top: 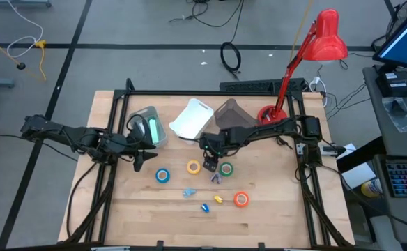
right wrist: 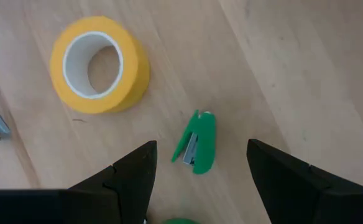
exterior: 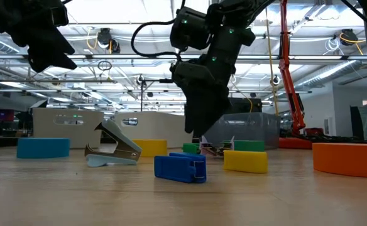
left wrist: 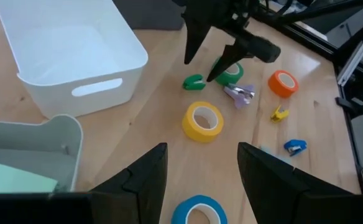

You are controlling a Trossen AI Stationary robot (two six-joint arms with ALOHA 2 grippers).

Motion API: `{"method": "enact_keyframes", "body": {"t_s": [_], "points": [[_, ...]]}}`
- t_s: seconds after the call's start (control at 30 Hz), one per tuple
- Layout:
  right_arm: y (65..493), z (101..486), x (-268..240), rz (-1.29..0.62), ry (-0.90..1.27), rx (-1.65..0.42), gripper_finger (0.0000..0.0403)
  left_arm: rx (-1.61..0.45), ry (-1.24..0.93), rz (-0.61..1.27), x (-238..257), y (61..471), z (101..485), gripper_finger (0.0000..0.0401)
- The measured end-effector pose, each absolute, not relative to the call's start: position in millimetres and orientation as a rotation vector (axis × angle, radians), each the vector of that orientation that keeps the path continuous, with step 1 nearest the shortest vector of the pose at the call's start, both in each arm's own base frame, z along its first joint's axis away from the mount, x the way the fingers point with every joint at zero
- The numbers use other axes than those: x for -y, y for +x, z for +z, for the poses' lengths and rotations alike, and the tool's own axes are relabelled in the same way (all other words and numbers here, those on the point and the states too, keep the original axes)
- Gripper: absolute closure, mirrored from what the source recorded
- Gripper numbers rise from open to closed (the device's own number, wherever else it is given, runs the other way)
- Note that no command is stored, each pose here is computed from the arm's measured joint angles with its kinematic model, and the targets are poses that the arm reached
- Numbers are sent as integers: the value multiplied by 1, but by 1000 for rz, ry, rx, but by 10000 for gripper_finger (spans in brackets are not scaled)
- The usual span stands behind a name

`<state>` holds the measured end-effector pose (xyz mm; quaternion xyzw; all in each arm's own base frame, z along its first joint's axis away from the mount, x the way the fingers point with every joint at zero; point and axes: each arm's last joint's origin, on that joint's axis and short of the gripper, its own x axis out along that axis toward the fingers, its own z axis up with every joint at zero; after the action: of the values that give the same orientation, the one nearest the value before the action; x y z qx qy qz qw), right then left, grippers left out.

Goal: Pick and place Stapler, Stapler remover, tape
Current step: Put the small green stapler into the gray bin

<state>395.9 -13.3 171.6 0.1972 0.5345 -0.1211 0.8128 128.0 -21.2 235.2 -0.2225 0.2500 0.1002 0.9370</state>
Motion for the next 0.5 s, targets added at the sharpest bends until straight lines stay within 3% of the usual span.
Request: {"method": "enact_keyframes", "body": {"t_s": [0.5], "points": [[401,156,7,-275,444,-1154,161,-505,-437,198,21,128,236,203]]}}
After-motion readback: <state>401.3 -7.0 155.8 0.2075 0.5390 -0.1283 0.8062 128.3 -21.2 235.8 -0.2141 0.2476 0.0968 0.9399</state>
